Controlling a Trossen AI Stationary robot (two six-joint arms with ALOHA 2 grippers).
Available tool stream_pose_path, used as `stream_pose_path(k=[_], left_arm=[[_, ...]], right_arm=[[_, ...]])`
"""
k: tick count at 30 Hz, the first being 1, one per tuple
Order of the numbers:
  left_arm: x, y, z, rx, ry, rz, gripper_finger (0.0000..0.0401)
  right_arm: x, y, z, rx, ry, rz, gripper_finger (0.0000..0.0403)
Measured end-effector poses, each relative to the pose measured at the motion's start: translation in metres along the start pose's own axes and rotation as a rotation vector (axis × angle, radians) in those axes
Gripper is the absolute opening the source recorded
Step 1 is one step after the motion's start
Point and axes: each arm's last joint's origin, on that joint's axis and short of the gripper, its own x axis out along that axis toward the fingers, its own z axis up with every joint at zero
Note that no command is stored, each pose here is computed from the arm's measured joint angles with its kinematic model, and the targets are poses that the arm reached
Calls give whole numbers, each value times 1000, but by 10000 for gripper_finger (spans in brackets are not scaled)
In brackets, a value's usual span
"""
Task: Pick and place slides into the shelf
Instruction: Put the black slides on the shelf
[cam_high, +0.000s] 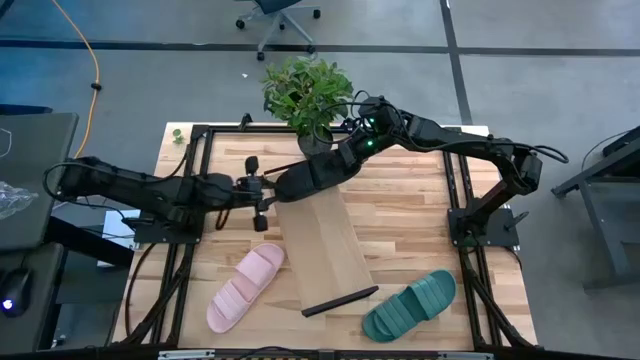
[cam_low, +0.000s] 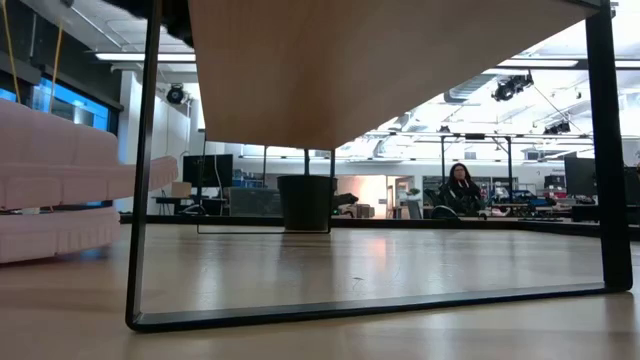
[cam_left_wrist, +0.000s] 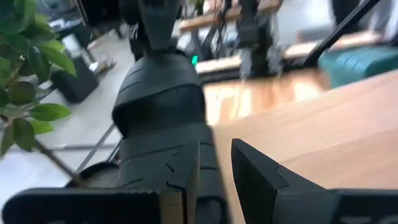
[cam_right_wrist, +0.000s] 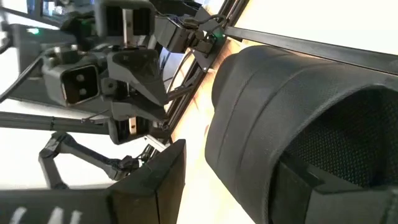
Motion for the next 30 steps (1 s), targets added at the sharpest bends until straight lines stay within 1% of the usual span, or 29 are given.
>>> stream_pose_path(k=[2,4,7,9,12,16,19,24,30], left_arm=[[7,2,8,27,49,11,83],[15,6,10,35,108,-4,83],[27,13,5,-13,195,-47,83],[33,18,2,-47,224,-72,83],[37,23,4,-64,221,-86,83],[37,23,4,-67,226,-94,83],[36,22,-2,-86,280,-126,83],[42,19,-10,-127,357,-147,83],[49,18,-10,-162,341,-141,83]], right_arm=[[1,1,-1,-1,3,1,176],[2,2,-2,-5,6,4,176],[3,3,-3,-12,11,8,176],[4,4,-4,-13,11,7,176],[4,4,-4,-13,9,6,176],[4,4,-4,-12,5,4,176],[4,4,-4,-12,5,5,176],[4,3,-3,1,0,0,176],[4,3,-3,17,0,-7,176]])
